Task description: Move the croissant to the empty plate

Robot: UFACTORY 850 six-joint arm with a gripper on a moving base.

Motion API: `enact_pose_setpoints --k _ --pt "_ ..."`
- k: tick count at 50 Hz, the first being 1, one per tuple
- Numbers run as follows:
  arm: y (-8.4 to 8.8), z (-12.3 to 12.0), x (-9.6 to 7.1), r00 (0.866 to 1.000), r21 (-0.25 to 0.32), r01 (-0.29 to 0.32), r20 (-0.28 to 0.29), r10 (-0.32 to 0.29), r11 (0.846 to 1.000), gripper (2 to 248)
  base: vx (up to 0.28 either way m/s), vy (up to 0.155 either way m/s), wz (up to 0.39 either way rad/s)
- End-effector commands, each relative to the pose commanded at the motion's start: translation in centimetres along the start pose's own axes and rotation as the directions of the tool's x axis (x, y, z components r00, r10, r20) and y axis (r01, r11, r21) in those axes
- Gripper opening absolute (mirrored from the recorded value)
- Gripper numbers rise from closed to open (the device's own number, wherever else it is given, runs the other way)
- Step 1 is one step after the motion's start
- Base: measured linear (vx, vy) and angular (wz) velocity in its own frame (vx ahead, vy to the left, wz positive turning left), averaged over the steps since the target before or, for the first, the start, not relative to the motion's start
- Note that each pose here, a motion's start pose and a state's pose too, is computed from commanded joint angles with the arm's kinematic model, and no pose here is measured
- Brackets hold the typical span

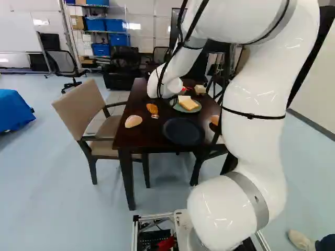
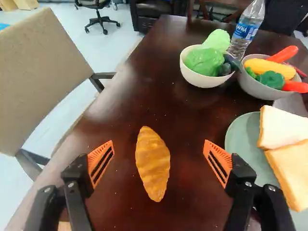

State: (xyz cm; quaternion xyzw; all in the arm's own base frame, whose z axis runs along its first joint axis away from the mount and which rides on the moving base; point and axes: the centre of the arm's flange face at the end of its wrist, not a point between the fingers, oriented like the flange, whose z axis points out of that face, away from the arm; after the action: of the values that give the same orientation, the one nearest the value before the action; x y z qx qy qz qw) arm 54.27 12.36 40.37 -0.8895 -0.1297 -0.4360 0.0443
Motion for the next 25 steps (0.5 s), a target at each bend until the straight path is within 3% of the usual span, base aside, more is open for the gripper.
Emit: enact_pose_setpoints --k 25 --pt "-1.5 3.1 0.9 0.992 0.022 0.018 0.125 -0.021 1.000 247 0.000 0.000 0.000"
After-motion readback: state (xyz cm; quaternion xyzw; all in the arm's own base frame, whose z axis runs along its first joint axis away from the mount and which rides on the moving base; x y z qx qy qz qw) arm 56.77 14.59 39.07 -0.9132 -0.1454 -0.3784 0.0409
